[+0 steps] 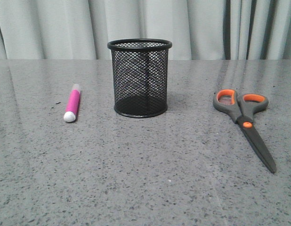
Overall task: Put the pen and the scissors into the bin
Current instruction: 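Move the left gripper toward the pink marker beside the mesh holder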
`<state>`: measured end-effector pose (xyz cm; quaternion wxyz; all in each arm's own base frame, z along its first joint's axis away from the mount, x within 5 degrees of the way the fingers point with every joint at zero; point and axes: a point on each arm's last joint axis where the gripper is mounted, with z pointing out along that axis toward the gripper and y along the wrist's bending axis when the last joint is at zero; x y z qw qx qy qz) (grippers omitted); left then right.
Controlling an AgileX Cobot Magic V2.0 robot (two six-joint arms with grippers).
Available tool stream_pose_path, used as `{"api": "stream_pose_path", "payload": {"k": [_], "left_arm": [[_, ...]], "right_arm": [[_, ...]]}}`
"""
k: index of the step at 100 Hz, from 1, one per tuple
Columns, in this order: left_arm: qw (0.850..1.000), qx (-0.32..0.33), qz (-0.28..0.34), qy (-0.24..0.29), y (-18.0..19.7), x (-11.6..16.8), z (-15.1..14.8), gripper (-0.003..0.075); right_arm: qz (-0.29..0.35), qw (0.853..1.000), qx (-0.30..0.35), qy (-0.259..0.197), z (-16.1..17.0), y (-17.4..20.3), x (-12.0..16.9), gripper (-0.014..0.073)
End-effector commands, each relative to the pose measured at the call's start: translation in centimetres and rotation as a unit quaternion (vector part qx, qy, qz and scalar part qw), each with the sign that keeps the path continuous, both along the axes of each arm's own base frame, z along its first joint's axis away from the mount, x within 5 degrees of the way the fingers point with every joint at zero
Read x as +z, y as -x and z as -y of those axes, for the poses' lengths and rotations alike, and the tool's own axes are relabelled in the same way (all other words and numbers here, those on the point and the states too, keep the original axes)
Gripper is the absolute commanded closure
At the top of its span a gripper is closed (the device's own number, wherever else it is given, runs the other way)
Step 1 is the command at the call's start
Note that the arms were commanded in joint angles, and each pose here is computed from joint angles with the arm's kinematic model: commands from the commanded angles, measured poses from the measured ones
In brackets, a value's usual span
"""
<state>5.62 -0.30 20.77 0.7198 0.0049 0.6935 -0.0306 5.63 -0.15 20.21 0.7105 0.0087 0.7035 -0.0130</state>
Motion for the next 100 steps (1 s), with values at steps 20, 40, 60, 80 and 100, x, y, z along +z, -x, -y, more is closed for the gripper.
{"api": "stream_pose_path", "payload": {"k": [20,40,60,80,100], "left_arm": [[0.982,-0.004,0.038,0.183,0.2,0.1,-0.2,0.074],[0.963,-0.011,0.041,0.265,0.3,0.7,-0.2,0.074],[0.967,-0.046,0.014,0.251,0.7,3.7,0.5,0.074],[0.981,-0.064,-0.085,0.162,-0.2,7.6,1.3,0.074],[0.961,-0.09,-0.239,0.107,-3.0,10.4,2.2,0.074]], "right_arm": [[0.074,0.985,-0.003,-0.156,0.3,0.2,0.9,0.066],[0.075,0.971,0.003,-0.229,0.2,0.3,1.2,0.0659],[0.047,0.975,0.03,-0.217,-0.4,0.5,3.5,0.0649],[-0.082,0.981,0.048,-0.169,-1.1,-1.1,6.3,0.0649],[-0.231,0.957,0.069,-0.16,-1.7,-4.4,9.4,0.065]]}}
